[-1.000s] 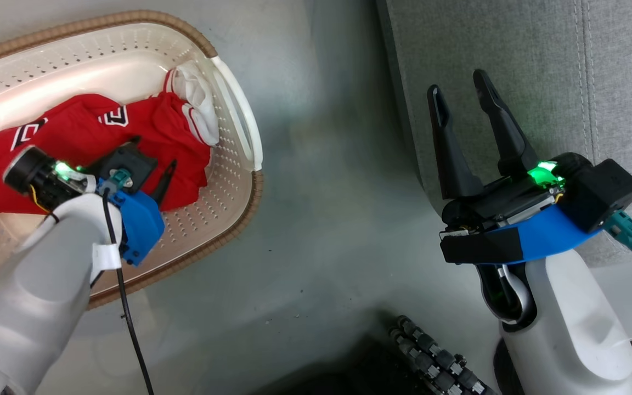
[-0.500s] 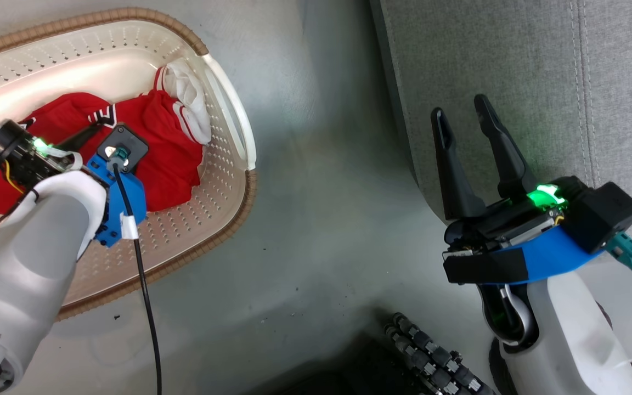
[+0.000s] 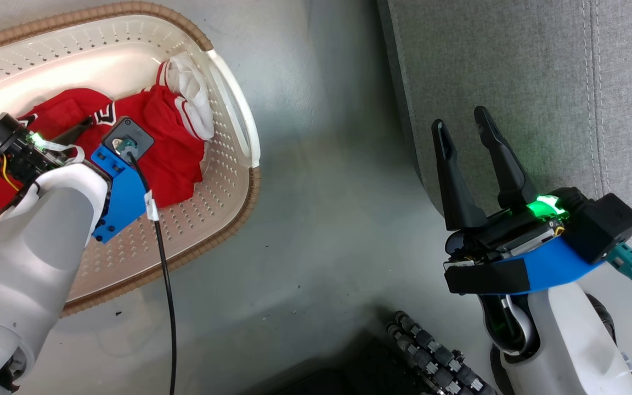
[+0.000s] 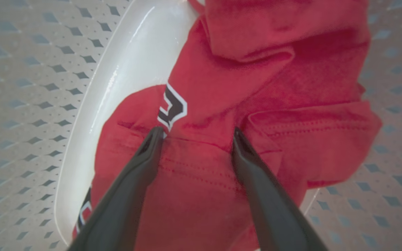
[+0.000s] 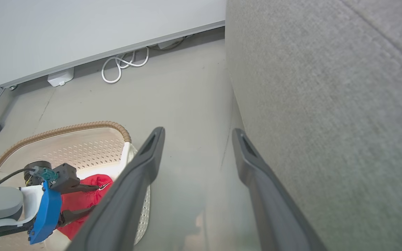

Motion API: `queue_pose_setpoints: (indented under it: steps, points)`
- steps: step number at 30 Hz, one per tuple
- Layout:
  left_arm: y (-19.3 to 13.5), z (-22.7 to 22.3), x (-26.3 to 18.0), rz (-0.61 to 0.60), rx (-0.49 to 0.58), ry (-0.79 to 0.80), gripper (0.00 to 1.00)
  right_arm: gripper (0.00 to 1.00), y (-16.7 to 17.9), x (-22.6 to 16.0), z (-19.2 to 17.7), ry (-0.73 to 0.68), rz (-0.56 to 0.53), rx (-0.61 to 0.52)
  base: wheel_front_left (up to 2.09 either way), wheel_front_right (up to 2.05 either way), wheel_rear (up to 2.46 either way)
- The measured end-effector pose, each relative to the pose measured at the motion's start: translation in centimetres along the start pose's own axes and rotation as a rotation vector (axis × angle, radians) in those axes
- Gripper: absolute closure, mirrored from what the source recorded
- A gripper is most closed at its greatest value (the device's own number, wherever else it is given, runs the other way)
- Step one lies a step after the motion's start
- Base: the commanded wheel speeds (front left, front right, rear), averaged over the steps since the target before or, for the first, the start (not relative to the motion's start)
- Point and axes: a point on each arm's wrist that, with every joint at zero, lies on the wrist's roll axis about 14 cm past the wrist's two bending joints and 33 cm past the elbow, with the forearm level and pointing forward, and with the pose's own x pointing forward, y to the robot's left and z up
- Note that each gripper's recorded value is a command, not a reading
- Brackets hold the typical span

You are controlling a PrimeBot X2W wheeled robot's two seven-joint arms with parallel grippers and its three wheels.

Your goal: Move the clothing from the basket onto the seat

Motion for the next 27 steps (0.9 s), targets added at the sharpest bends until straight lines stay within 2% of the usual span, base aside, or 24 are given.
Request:
queue_pose_setpoints:
  steps: [2, 3, 4, 5, 6, 18, 27]
  points:
    - [-0.1, -0.3, 0.0, -0.002, 0.002, 0.021, 0.0, 0.0, 0.0, 0.0, 0.0, 0.0, 0.0, 0.0, 0.0, 0.0, 0.0]
    - [-0.1, -0.5, 0.0, -0.004, 0.001, 0.031, 0.14, 0.0, 0.0, 0.0, 0.0, 0.0, 0.001, 0.001, 0.0, 0.0, 0.0]
    - [-0.1, -0.6, 0.0, -0.004, 0.0, 0.038, 0.49, 0.0, 0.0, 0.0, 0.0, -0.001, 0.001, 0.002, 0.0, 0.0, 0.0]
    - [-0.2, -0.7, 0.0, -0.009, 0.0, 0.043, 0.72, 0.0, 0.1, 0.0, 0.1, -0.002, 0.001, 0.002, 0.0, 0.0, 0.0]
    - [-0.3, -0.9, -0.1, -0.012, -0.003, 0.053, 1.0, 0.0, 0.1, 0.0, 0.1, -0.003, 0.001, 0.002, 0.0, 0.0, 0.0]
    - [-0.1, -0.6, -0.3, -0.019, -0.016, 0.055, 1.0, 0.0, 0.1, 0.0, 0.7, -0.017, 0.005, 0.001, 0.0, 0.0, 0.0]
    - [0.8, 1.5, -1.4, 0.011, -0.053, -0.007, 1.0, 0.0, 1.3, 0.4, 3.5, -0.085, 0.046, 0.002, 0.0, 0.0, 0.0]
